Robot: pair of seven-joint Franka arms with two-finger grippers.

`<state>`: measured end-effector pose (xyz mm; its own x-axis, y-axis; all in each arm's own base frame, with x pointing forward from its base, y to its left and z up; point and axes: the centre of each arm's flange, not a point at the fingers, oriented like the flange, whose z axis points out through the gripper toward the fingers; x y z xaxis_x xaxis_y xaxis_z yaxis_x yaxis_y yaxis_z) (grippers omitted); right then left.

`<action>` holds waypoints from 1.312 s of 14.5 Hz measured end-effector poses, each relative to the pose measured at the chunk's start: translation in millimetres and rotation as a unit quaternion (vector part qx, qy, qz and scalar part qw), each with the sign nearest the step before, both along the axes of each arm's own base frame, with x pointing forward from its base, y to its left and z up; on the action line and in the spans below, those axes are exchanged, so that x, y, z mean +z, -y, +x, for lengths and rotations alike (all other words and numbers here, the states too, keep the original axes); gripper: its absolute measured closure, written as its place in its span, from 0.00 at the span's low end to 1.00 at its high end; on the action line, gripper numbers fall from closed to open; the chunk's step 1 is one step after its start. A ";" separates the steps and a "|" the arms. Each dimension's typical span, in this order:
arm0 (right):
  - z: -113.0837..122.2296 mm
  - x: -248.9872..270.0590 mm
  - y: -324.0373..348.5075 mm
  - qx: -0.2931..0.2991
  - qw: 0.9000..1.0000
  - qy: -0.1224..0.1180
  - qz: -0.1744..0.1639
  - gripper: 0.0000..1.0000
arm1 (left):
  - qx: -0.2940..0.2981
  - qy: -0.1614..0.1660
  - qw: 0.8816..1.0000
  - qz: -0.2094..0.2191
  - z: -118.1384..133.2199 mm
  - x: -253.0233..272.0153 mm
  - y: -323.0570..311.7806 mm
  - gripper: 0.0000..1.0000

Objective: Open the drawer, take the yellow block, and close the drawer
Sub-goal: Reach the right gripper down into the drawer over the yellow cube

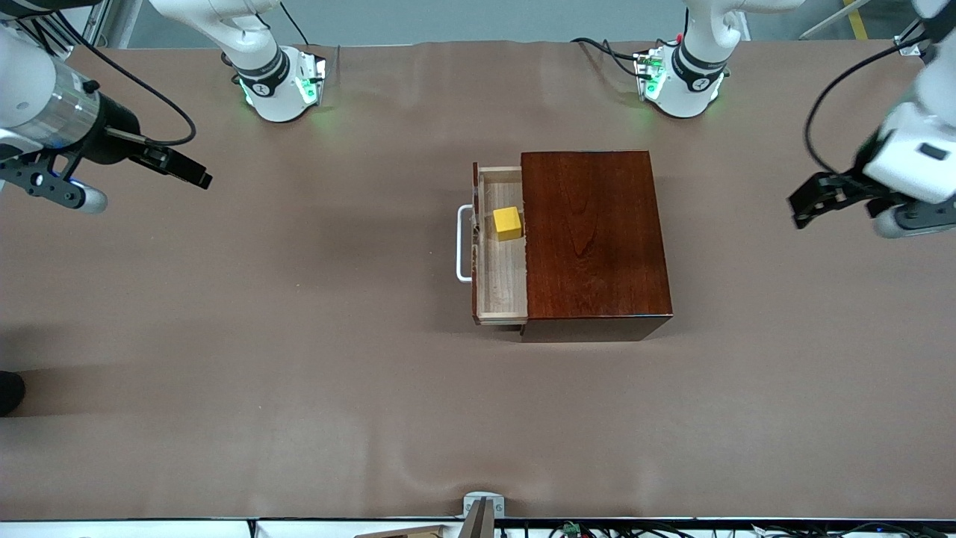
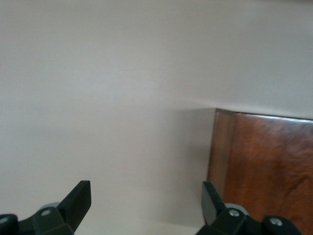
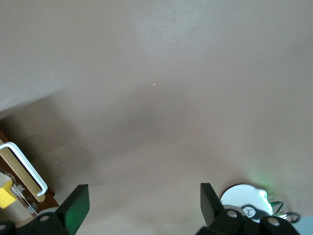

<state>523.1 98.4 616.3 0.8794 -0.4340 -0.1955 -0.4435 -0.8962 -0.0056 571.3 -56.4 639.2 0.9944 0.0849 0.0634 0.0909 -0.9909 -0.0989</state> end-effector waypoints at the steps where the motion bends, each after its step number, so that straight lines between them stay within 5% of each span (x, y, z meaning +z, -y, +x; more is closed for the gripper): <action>1: -0.5 -1.8 -7.5 -0.013 1.000 -0.004 -0.003 0.00 | -0.003 -0.001 1.000 0.000 -1.4 1.3 -11.1 0.00; 12: -0.6 -26.2 -76.5 -0.117 0.992 -0.034 -0.015 0.00 | -0.011 -0.009 1.000 -0.004 -8.1 5.4 -11.4 0.00; 19: 9.1 -60.9 -162.3 -0.220 0.975 -0.012 -0.013 0.00 | -0.012 -0.011 1.000 -0.017 -9.8 6.3 -9.0 0.00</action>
<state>532.2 260.7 555.3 0.6023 -0.7733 -0.1980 -0.7848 -0.6190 0.0300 561.5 -47.5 645.6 0.9972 0.0631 0.0389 0.0656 -0.9957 -0.0658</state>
